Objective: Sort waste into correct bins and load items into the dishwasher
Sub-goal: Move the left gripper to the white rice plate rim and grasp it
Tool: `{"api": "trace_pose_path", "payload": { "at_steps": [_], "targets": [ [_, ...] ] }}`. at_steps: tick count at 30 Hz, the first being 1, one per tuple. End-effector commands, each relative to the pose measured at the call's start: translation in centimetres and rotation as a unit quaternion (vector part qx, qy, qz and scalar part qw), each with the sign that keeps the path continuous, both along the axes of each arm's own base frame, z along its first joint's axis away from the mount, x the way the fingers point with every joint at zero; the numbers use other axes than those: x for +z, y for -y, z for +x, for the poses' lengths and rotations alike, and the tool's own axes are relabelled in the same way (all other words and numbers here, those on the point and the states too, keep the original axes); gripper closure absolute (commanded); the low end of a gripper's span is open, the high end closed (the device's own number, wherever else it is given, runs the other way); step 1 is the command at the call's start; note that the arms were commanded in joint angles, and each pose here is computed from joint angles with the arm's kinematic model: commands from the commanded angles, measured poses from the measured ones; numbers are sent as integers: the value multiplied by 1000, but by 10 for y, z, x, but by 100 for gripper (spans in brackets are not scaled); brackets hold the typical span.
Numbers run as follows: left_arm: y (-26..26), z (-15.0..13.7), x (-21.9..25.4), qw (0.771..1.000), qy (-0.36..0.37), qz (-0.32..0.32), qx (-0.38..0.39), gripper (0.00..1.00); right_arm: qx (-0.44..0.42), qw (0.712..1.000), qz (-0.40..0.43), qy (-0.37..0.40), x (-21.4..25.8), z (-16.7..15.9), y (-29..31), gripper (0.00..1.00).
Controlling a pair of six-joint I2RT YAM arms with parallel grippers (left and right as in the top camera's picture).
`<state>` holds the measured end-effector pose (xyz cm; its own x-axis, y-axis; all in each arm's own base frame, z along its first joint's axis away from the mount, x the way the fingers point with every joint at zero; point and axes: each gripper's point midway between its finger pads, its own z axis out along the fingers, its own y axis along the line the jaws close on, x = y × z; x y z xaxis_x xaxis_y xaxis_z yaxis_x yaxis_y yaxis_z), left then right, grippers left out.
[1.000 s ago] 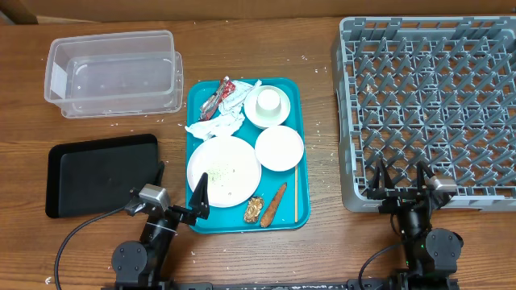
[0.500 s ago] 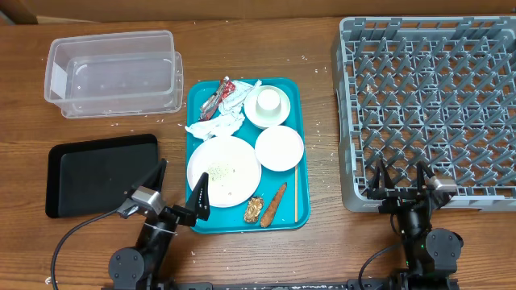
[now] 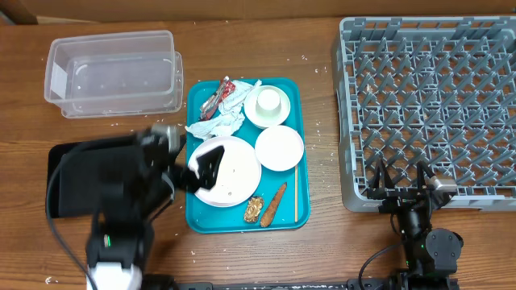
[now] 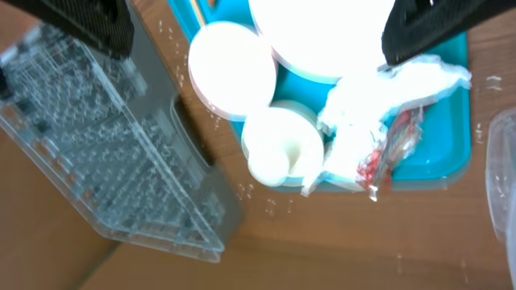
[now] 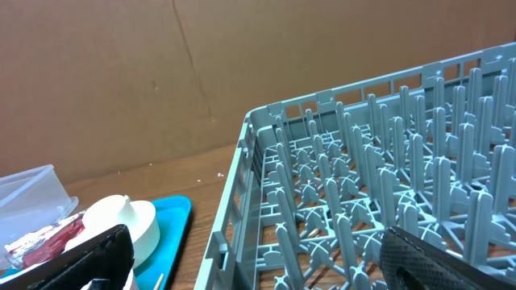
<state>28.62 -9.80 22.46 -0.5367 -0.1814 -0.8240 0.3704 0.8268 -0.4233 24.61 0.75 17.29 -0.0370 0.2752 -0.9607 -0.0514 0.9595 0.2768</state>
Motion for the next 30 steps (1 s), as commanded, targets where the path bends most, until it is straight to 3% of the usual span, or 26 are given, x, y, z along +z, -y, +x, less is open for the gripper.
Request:
{"api": "trace_pose_path", "payload": {
  "at_steps": [1,7,12,17,23,30],
  "targets": [
    [10,26,9,996,-69,36,-49,0,-3,1000,-2,1,-2,0,1,0],
    [30,49,-1,978,-164,68,-106,0,-3,1000,-2,1,-2,0,1,0],
    [44,58,-16,968,-231,0,-103,0,-3,1000,-2,1,-2,0,1,0],
    [44,39,-59,947,-294,113,-63,0,-3,1000,-2,1,-2,0,1,0],
    [47,17,-86,913,-309,267,7,0,-3,1000,-2,1,-2,0,1,0],
    [86,3,-116,894,-317,313,-47,0,-3,1000,-2,1,-2,0,1,0]
  ]
}}
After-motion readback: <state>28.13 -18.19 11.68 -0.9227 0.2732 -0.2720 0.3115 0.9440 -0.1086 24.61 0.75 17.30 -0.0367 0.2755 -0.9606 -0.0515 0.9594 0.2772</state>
